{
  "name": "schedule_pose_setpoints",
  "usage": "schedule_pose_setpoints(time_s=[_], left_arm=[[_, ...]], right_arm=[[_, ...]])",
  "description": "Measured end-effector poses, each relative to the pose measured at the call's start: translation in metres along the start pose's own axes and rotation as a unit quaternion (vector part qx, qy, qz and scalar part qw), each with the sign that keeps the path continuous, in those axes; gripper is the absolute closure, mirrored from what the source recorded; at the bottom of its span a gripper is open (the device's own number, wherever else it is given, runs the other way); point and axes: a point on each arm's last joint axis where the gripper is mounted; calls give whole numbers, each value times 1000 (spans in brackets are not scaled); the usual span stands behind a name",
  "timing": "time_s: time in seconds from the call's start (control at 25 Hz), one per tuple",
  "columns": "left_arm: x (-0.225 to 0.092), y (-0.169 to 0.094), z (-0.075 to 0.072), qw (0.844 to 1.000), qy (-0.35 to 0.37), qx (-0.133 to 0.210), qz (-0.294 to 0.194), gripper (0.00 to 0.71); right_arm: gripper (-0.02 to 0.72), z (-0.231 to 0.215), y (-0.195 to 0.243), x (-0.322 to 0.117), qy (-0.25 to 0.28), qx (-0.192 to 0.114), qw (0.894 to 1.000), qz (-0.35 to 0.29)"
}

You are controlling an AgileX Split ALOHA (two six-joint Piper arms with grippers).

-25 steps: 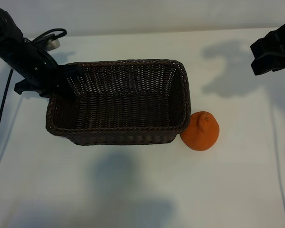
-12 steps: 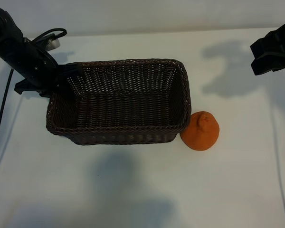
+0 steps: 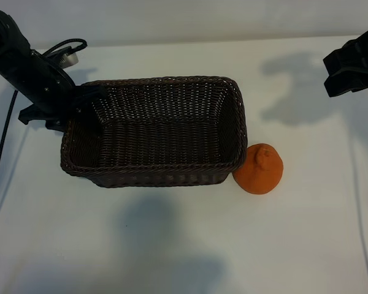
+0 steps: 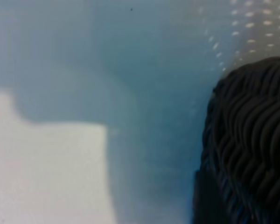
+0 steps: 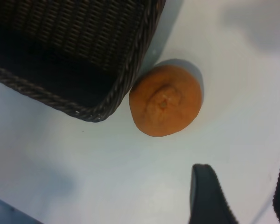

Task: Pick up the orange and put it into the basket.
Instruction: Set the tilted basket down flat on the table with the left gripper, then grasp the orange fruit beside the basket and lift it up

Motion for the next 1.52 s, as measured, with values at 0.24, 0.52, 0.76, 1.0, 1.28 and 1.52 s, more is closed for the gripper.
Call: schedule_pose_setpoints(time_s=[0.24, 0.52, 0.76, 1.0, 1.28, 1.52], left_arm=[[-3, 0, 0, 1000, -1, 2, 16, 140], [-9, -4, 0, 999, 1, 4, 43, 133], [-22, -28, -5, 999, 15, 5, 47, 133], [-34, -55, -3, 998, 21, 49, 32, 131], [-50, -90, -10, 998, 36, 42, -13, 131], [-67, -120, -17, 996, 60, 30, -57, 131]], right_arm=[[339, 0, 0, 0, 0, 0, 1000, 0], [339, 0, 0, 0, 0, 0, 1000, 0], [339, 0, 0, 0, 0, 0, 1000, 0], [339, 0, 0, 0, 0, 0, 1000, 0], [339, 0, 0, 0, 0, 0, 1000, 0], [339, 0, 0, 0, 0, 0, 1000, 0]])
Point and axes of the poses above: a point on each arm's last joint axis where the gripper is mounted, y pointing out along that axis toward the gripper, z along the wrist's bending axis when the last joint is at zero, x = y × z, and after that the axes turned 13 degrees about -y, right-handed
